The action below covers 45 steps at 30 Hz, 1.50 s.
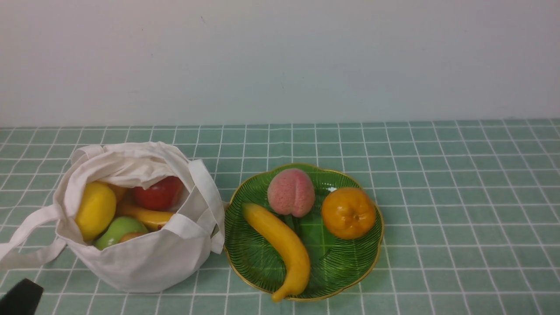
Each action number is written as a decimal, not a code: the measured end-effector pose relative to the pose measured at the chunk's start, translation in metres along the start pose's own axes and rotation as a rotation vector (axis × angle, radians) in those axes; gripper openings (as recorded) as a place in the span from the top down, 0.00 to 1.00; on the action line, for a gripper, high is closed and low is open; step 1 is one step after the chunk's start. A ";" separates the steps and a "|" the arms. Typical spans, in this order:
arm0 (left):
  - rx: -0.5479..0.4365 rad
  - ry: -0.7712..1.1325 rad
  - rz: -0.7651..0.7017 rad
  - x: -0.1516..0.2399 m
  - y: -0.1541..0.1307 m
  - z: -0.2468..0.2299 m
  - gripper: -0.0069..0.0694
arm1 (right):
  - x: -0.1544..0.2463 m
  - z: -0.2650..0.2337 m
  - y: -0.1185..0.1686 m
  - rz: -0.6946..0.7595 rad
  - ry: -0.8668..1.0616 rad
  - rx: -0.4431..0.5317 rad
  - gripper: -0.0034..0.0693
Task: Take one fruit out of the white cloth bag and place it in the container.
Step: 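Reach into the bag and grasp the lemon with the left gripper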
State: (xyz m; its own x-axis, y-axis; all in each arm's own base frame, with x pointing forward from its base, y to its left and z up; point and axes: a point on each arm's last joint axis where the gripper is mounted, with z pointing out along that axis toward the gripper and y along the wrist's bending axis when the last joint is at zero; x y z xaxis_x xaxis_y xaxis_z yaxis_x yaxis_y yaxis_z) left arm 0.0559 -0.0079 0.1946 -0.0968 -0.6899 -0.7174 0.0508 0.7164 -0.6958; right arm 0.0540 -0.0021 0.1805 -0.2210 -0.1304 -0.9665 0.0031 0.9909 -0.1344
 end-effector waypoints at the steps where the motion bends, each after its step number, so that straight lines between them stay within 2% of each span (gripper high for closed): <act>1: 0.015 -0.049 -0.010 -0.004 -0.001 0.000 0.92 | 0.000 0.000 0.000 0.000 0.000 0.000 0.97; 8: 0.116 -0.460 0.007 -0.046 -0.016 -0.009 0.92 | 0.000 0.000 0.000 0.000 0.000 0.000 0.97; 12: 0.158 -0.426 0.151 -0.080 -0.059 -0.009 0.92 | 0.000 0.000 0.000 0.000 0.000 0.000 0.97; 15: 0.115 -0.275 0.316 -0.102 -0.091 -0.001 0.92 | 0.000 0.000 0.000 0.000 0.000 0.000 0.97; 18: -0.040 0.022 0.453 -0.119 -0.109 0.027 0.92 | 0.000 0.000 0.000 0.000 0.000 0.000 0.97; 21: -0.219 0.339 0.540 -0.124 -0.110 0.060 0.92 | 0.000 0.000 0.000 0.000 0.000 0.000 0.97; 25: -0.361 0.653 0.584 -0.120 -0.101 0.105 0.92 | 0.000 0.000 0.000 0.000 0.000 0.000 0.97; 26: -0.361 0.653 0.584 -0.120 -0.101 0.105 0.92 | 0.000 0.000 0.000 0.000 0.000 0.000 0.97; 27: -0.389 0.743 0.602 -0.115 -0.095 0.127 0.92 | 0.000 0.000 0.000 0.000 0.000 0.000 0.97; 31: -0.435 0.892 0.617 -0.100 -0.077 0.172 0.92 | 0.000 0.000 0.000 0.000 0.000 0.000 0.97; 36: -0.440 1.012 0.664 -0.082 -0.061 0.203 0.92 | 0.000 0.000 0.000 0.000 0.000 0.000 0.97; 41: -0.373 1.025 0.730 -0.064 -0.066 0.220 0.91 | 0.000 0.000 0.000 0.000 0.000 0.000 0.97; 45: -0.393 1.032 0.764 -0.056 -0.058 0.230 0.84 | 0.000 0.000 0.000 0.000 0.000 0.000 0.97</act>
State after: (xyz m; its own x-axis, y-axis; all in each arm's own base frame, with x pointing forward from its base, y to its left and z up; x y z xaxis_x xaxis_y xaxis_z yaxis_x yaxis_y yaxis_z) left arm 0.2867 -0.0348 0.2676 -0.8814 0.1613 -0.4439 0.1577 0.9864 0.0453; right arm 0.0540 -0.0021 0.1805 -0.2210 -0.1304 -0.9665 0.0031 0.9909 -0.1344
